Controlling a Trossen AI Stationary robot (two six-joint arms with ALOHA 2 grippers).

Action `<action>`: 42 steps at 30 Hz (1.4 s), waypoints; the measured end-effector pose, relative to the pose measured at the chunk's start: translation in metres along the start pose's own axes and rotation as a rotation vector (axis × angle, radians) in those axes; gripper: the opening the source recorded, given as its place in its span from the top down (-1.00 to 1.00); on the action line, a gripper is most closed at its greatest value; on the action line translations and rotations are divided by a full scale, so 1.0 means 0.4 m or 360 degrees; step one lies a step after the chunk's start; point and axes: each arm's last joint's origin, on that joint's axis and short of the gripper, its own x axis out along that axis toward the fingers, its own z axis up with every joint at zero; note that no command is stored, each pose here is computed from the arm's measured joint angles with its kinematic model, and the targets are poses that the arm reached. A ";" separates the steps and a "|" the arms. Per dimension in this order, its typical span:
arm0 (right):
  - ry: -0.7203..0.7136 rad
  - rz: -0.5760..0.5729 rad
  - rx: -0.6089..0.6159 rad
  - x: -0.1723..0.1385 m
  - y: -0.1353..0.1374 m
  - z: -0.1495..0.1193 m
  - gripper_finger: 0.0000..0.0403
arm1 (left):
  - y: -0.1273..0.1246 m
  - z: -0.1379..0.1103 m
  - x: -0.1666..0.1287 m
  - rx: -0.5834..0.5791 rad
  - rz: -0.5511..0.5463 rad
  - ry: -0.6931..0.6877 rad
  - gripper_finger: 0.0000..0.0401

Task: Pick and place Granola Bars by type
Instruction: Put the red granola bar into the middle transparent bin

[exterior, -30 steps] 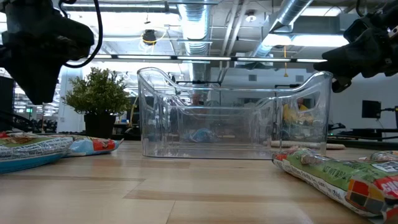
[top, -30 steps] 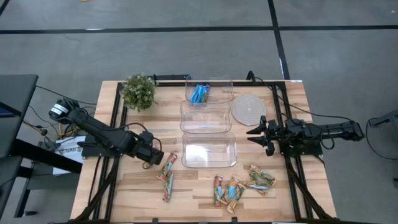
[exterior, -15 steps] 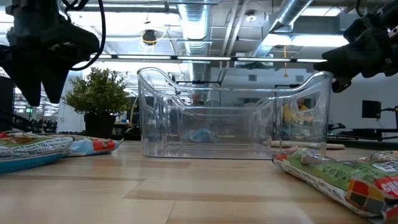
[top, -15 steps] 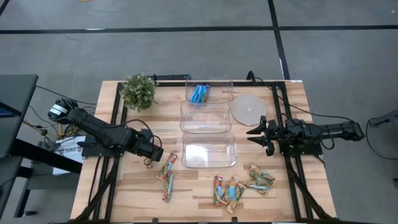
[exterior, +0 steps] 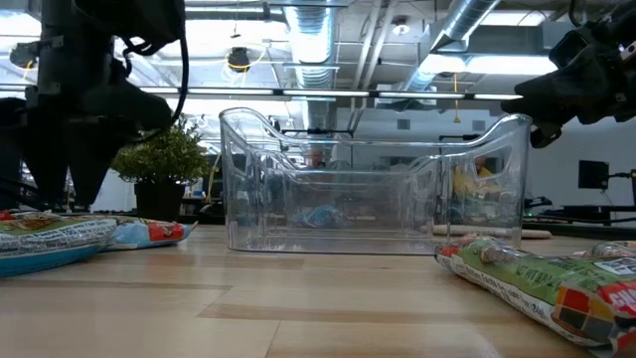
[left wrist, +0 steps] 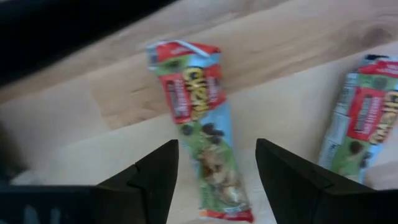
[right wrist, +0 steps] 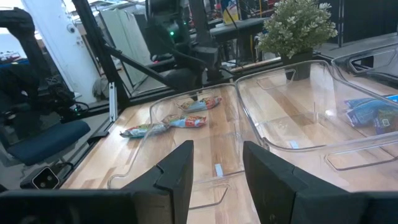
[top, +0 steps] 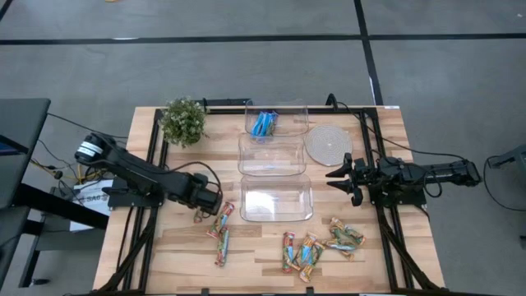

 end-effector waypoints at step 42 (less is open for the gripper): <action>0.0000 0.0000 0.0000 0.000 0.000 0.000 0.33 | 0.026 0.018 0.106 -0.0020 -0.0068 0.0213 -0.02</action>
